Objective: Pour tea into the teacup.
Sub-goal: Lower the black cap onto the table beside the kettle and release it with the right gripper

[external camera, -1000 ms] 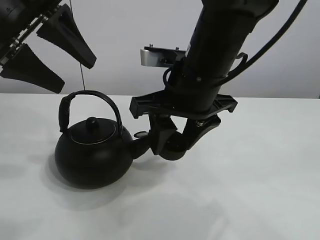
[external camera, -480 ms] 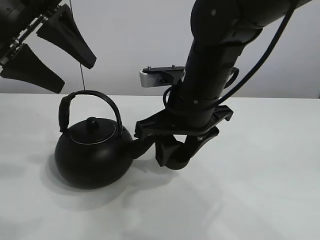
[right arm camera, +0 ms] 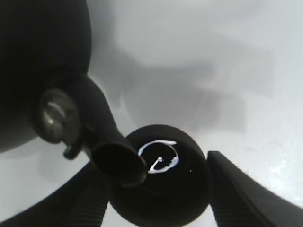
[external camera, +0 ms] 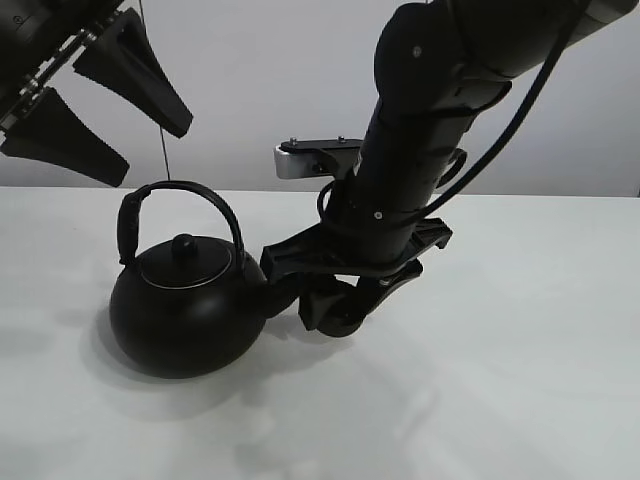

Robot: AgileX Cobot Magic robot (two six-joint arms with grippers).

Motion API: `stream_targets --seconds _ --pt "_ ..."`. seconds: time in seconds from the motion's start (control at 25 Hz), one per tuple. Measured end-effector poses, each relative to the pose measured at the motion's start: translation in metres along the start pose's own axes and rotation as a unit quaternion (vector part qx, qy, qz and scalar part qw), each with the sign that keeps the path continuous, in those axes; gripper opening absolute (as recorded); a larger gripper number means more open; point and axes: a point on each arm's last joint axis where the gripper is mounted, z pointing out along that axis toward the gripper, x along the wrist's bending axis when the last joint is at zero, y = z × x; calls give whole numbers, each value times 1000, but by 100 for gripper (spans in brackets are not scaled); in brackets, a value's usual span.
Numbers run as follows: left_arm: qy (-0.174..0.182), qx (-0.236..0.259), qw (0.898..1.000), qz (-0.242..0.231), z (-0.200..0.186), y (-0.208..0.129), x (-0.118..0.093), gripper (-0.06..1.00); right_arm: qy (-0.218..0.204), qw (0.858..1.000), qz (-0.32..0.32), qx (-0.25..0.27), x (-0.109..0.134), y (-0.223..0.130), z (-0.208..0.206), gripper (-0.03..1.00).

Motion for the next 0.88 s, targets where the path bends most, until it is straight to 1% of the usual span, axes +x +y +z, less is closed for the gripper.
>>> stream_targets --seconds 0.2,0.48,0.88 --pt "0 0 1000 0 0 0 0 50 0 1000 0 -6 0 1 0 40" --pt "0 0 1000 0 0 0 0 50 -1 1000 0 29 -1 -6 9 40" --pt "0 0 1000 0 0 0 0 50 -1 1000 0 29 -1 -6 9 40"
